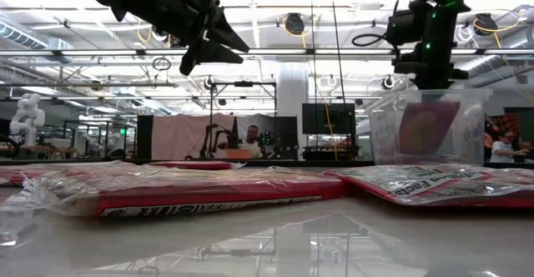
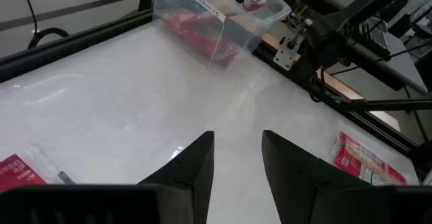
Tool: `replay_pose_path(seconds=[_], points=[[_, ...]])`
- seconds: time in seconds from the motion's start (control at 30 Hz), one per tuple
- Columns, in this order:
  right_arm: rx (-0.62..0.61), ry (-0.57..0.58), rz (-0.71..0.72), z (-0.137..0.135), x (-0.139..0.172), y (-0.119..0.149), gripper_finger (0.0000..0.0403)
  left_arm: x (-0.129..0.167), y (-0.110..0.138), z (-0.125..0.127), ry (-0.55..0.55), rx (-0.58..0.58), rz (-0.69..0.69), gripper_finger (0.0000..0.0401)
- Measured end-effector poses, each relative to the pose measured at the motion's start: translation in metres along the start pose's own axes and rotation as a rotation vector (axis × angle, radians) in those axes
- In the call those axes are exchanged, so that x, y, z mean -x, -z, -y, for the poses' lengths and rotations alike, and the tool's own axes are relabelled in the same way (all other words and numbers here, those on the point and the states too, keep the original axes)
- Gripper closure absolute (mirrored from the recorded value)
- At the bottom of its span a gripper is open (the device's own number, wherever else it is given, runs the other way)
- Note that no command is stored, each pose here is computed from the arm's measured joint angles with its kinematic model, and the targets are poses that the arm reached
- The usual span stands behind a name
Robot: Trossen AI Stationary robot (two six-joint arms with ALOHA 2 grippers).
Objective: Sort popcorn bags into baskets
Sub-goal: Put the red popcorn bag into the transparent container
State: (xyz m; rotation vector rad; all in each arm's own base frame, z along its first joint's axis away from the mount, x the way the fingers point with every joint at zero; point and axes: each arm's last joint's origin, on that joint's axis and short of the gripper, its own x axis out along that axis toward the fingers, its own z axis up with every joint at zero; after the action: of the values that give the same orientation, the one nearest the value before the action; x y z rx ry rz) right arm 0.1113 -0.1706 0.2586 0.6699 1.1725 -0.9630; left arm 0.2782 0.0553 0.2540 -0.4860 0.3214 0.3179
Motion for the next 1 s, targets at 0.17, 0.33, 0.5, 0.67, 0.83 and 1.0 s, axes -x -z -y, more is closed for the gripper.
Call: replay_pose_path(seconds=[0.17,0.33,0.5,0.67,0.83,1.0], points=[[-0.024,-0.029,0.025,0.000,0.006,0.003,0.0403,0.000,0.000,0.000,0.001,0.007,0.001,0.0274],[-0.038,-0.059,0.038,-0.001,0.010,0.004,0.0403,0.000,0.000,0.001,0.003,0.033,0.000,0.0274],[-0.062,-0.090,0.049,-0.001,0.013,0.005,0.0403,0.000,-0.001,0.001,0.007,0.041,0.008,0.0274],[-0.084,-0.116,0.064,-0.002,0.016,0.007,0.0403,0.000,-0.002,0.002,0.015,0.038,0.022,0.0274],[-0.107,-0.147,0.084,-0.002,0.022,0.010,0.0403,0.000,-0.002,0.002,0.017,0.037,0.026,0.0274],[-0.131,-0.179,0.101,-0.002,0.026,0.011,0.0403,0.000,-0.002,0.002,0.017,0.037,0.026,0.0274]])
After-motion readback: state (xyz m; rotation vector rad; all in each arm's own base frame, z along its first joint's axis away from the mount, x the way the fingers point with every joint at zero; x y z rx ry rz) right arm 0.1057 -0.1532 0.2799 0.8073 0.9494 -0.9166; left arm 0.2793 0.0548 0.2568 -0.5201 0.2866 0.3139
